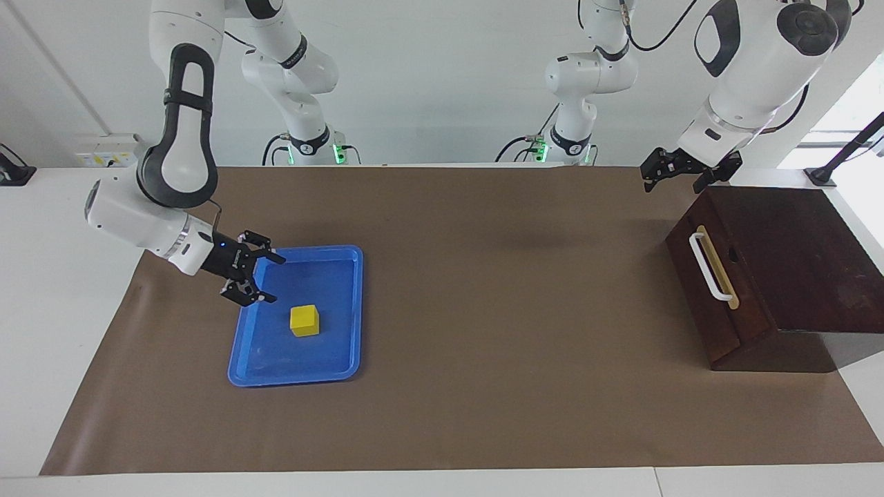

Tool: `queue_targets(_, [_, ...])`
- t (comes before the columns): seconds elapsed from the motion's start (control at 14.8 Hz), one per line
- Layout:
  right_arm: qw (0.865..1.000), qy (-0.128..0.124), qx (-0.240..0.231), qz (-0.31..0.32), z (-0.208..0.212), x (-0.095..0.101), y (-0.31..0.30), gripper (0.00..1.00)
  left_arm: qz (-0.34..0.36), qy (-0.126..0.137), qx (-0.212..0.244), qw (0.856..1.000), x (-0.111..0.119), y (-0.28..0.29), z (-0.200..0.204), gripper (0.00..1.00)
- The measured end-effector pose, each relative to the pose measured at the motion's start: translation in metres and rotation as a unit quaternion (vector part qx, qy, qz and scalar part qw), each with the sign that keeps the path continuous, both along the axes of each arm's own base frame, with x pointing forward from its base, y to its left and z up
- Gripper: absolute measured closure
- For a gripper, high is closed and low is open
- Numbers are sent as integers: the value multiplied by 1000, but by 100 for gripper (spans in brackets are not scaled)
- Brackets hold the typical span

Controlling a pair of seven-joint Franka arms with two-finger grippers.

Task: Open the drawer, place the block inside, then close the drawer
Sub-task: 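Reach the right gripper toward the yellow block while the left gripper reaches the drawer handle, then close the right gripper on the yellow block while the left gripper grips the handle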

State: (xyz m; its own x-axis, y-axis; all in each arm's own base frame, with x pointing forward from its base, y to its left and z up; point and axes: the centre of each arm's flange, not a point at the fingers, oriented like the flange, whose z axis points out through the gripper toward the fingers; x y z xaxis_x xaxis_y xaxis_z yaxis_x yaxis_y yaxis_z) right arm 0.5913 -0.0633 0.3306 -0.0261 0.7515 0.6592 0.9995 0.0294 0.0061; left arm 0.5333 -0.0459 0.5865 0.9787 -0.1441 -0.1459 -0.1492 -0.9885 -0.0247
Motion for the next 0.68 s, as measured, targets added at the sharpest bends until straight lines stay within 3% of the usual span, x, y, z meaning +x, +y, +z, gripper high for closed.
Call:
queue_targets(0.14, [999,-22,17,30,-8,9,3,0,13,-6,1,1000,1,0,1,0])
queue_targets(0.27, [997,-41,28,53,-12,21,4,0,30,-43,10,999,10,1,0,0])
queue_targets(0.47, [996,-54,31,64,-5,35,4,0,13,-86,87,992,21,-8,-32,0])
queue_targets(0.68, [996,-53,37,63,-9,38,7,0,-15,-92,144,985,33,-27,-83,0])
